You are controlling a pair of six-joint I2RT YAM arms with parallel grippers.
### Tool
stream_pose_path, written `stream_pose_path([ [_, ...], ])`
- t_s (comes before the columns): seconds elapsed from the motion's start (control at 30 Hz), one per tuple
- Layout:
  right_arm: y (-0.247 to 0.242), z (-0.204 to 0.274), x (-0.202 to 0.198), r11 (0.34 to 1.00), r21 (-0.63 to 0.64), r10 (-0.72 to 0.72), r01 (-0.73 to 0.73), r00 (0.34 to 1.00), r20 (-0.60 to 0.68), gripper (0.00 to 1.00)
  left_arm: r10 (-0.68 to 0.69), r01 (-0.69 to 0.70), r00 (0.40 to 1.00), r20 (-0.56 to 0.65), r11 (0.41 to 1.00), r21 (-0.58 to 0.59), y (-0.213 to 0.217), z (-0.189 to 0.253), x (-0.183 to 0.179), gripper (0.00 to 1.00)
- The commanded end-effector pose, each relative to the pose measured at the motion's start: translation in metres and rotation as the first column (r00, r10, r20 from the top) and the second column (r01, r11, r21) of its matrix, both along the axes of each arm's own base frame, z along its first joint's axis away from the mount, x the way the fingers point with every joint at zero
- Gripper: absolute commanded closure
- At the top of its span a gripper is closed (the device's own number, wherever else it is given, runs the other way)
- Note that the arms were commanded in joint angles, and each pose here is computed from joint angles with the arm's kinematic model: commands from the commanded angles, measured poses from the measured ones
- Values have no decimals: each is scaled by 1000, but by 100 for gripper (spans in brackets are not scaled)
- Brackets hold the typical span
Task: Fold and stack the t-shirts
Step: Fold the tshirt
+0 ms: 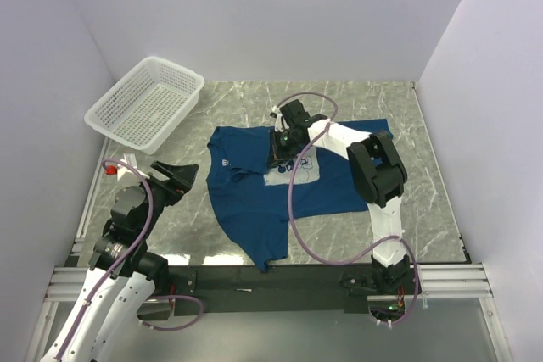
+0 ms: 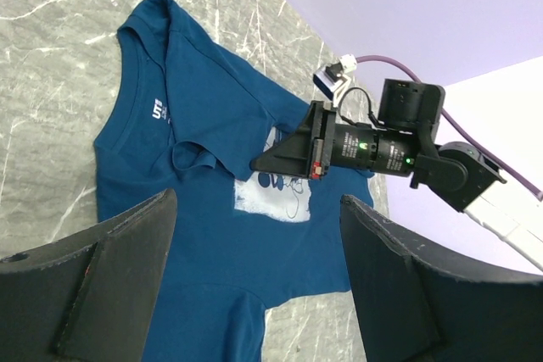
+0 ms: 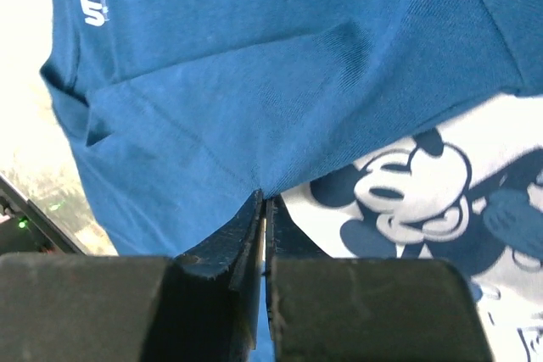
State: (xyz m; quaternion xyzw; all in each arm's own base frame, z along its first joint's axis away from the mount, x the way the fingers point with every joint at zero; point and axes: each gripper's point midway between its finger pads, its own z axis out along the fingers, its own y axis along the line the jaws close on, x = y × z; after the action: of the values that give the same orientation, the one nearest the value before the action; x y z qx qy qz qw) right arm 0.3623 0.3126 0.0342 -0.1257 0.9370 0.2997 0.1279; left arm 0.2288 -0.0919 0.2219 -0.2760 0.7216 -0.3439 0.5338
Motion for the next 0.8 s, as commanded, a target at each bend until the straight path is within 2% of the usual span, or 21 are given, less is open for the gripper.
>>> stream_pose_path([
  [0.0, -3, 40, 4, 999, 32, 6, -9, 995, 100, 94, -10, 10, 999, 37, 1000, -14, -1, 12, -2, 17],
  [0.77, -62, 26, 13, 995, -75, -53, 59, 996, 77, 93, -27, 27, 998, 51, 1000, -8, -4, 17, -2, 17],
])
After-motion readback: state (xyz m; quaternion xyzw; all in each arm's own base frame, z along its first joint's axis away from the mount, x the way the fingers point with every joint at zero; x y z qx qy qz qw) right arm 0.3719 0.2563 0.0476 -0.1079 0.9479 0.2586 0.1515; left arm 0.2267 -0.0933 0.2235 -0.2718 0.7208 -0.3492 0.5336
